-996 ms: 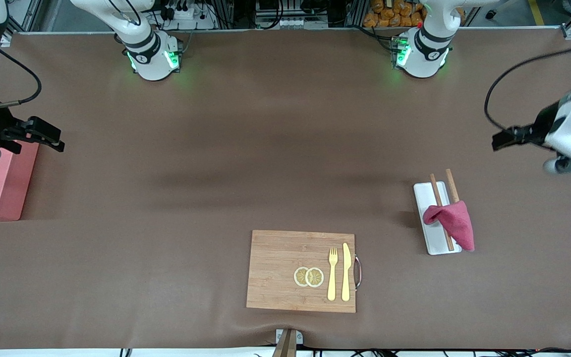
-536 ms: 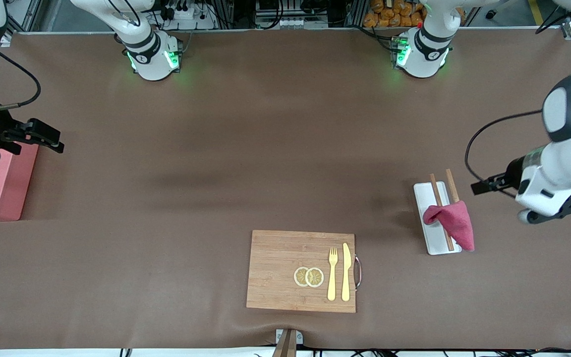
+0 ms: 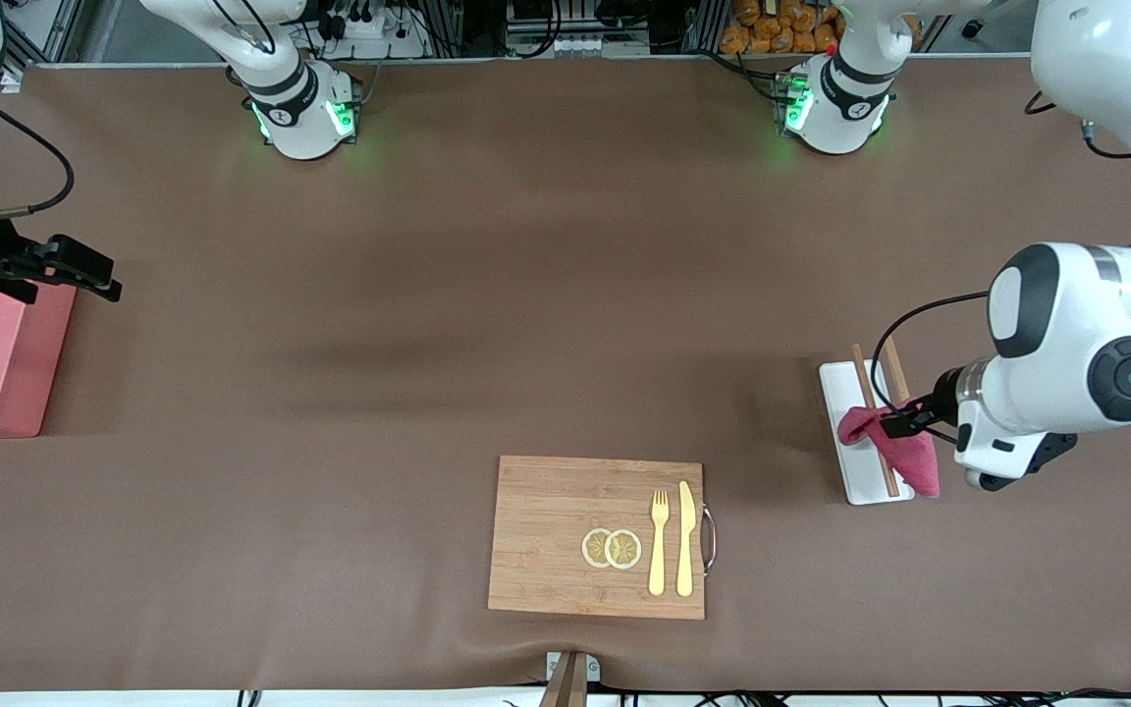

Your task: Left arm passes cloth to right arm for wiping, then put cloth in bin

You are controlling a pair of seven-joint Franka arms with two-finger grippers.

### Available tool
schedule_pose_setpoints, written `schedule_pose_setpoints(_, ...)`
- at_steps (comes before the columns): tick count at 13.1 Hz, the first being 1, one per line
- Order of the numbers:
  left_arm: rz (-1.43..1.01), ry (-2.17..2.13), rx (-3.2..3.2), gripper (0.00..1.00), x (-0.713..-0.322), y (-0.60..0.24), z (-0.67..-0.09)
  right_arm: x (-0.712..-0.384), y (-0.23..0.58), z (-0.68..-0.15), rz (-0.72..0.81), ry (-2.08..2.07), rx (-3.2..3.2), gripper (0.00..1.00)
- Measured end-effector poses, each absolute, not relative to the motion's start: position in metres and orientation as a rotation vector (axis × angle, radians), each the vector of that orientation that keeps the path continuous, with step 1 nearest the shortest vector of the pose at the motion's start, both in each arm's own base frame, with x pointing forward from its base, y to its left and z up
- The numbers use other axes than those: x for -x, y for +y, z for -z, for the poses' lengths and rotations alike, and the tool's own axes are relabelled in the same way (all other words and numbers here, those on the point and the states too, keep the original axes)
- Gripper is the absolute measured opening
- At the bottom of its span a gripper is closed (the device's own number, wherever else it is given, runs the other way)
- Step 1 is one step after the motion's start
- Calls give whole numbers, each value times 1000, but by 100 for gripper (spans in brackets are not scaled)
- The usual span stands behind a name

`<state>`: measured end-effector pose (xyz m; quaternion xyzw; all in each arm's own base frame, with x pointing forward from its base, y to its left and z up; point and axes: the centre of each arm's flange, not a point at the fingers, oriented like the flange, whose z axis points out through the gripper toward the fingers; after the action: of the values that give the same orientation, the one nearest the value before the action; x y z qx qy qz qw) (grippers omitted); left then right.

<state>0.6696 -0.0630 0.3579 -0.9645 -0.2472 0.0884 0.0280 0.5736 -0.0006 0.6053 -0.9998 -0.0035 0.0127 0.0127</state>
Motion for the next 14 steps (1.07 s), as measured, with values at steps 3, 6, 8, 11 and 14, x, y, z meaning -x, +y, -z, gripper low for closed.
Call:
schedule_pose_setpoints(3, -266, -771, 2979, 100, -675, -62, -340, -573, 0, -605, -43, -13, 3116, 100)
schedule_pose_setpoints(6, -263, -772, 2981, 98, -677, -62, -330, -574, 0, -604, -45, -14, 3116, 100)
schedule_pose_setpoints(8, -268, -772, 2980, 89, -677, -63, -327, -574, 1, -604, -46, -16, 3116, 100)
schedule_pose_setpoints(11, -272, -771, 2979, 67, -677, -63, -325, -574, 2, -604, -46, -17, 3116, 100)
schedule_pose_setpoints(14, -277, -768, 2979, 48, -677, -64, -323, -573, 2, -604, -49, -17, 3116, 100)
